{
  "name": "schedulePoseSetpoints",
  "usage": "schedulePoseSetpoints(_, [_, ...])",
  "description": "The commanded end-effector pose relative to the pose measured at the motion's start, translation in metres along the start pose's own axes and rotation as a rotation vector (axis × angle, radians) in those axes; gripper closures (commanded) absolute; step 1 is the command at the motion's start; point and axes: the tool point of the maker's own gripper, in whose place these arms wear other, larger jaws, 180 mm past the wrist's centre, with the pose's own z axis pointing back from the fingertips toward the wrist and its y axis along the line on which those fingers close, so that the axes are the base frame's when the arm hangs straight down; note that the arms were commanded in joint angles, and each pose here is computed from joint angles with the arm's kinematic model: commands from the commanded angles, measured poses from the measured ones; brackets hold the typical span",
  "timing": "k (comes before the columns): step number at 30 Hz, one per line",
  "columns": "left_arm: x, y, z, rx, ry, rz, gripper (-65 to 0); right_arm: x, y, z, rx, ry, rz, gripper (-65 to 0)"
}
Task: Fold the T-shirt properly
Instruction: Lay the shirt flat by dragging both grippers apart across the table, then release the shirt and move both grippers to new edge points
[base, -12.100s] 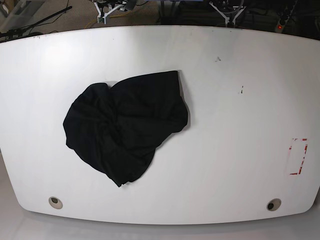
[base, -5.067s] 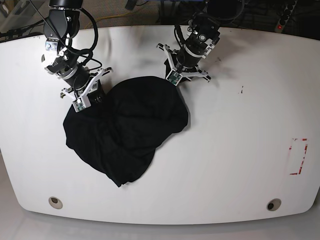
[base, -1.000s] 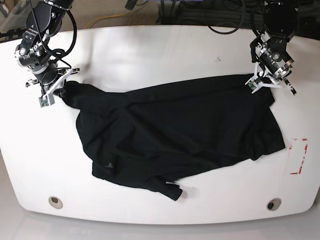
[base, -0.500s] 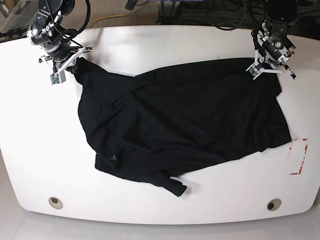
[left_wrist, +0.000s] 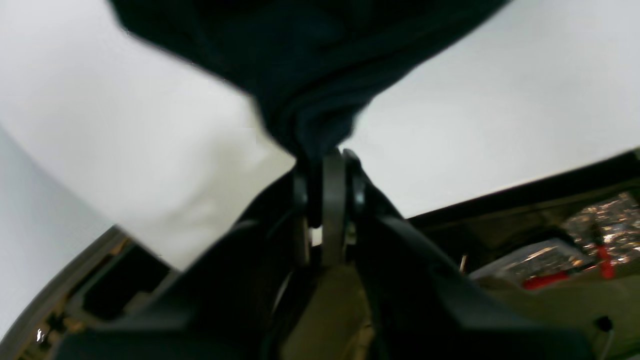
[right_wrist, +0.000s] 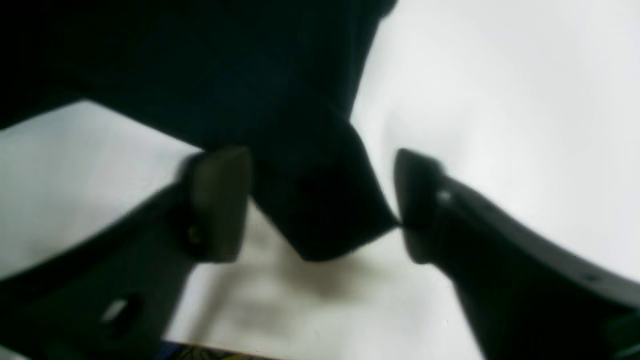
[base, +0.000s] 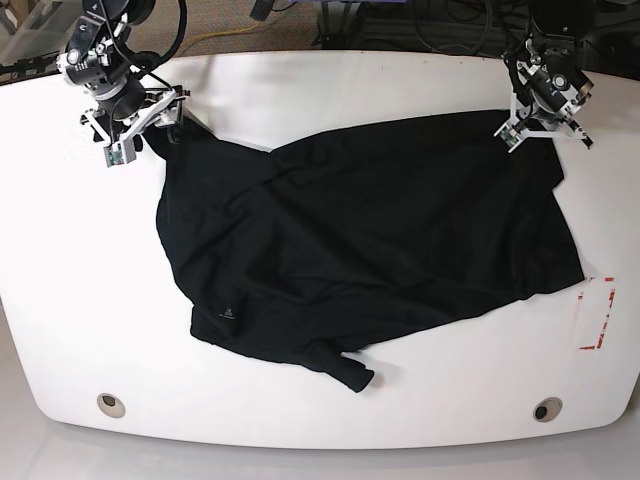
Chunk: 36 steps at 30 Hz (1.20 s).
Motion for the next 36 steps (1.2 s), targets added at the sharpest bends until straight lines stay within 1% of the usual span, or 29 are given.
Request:
schedulePoseSetpoints(1, [0.002,0.006,0.003,0.022,-0.011,-0.001,0.0,0.015,0.001,0.006,-0.004,-0.052,0.018,-50.4])
schedulePoseSetpoints(9, [0.002,0.007,0.003,0.024,-0.009,-0.006,0.0,0.025,0.001,0.007,-0.007,-0.076,0.029,-50.4])
schedulePoseSetpoints(11, [0.000,0.011,0.004,0.032,-0.004,-0.014,0.0,0.033,0.001,0.005,-0.007,-0.096,0.029,-50.6])
schedulePoseSetpoints(15, [-0.007,0.022,0.005,0.060,0.017,-0.045,0.0,0.043,0.001,0.003,-0.005,-0.121,0.031,-50.6])
schedulePoseSetpoints(21, [-0.029,0.044,0.009,0.109,0.079,-0.120,-0.7,0.058,0.001,0.001,-0.004,-0.156,0.037,-50.7])
schedulePoseSetpoints(22, [-0.031,0.047,0.009,0.116,0.085,-0.129,-2.1,0.059,0.001,0.001,-0.004,-0.159,0.037,-50.9])
schedulePoseSetpoints(24, [-0.033,0.051,0.010,0.124,0.092,-0.138,-8.9,0.064,0.001,0.000,-0.003,-0.171,0.039,-50.9])
schedulePoseSetpoints(25, [-0.033,0.051,0.011,0.126,0.093,-0.140,-14.4,0.066,0.001,0.000,-0.003,-0.175,0.039,-50.9])
schedulePoseSetpoints(26, [-0.033,0.052,0.011,0.127,0.094,-0.141,-22.4,0.065,0.001,-0.001,-0.001,-0.171,0.034,-50.9])
schedulePoseSetpoints(27, [-0.033,0.052,0.011,0.127,0.094,-0.141,-28.1,0.064,0.001,-0.003,0.002,-0.169,0.032,-50.9])
schedulePoseSetpoints(29, [-0.033,0.052,0.011,0.127,0.092,-0.140,-37.4,0.070,0.002,-0.004,0.009,-0.184,0.025,-50.9])
schedulePoseSetpoints(30, [-0.033,0.052,0.011,0.127,0.092,-0.140,-40.6,0.069,0.002,-0.007,0.019,-0.179,0.015,-50.9])
schedulePoseSetpoints(31, [-0.033,0.052,0.011,0.127,0.092,-0.139,-42.9,0.066,0.003,-0.010,0.030,-0.170,0.002,-50.9])
schedulePoseSetpoints(33, [-0.031,0.052,0.011,0.126,0.090,-0.135,-44.9,0.065,0.002,-0.016,0.052,-0.158,-0.021,-50.9])
schedulePoseSetpoints(36, [-0.029,0.049,0.010,0.115,0.078,-0.129,-42.8,0.069,0.001,-0.025,0.078,-0.164,-0.061,-50.9])
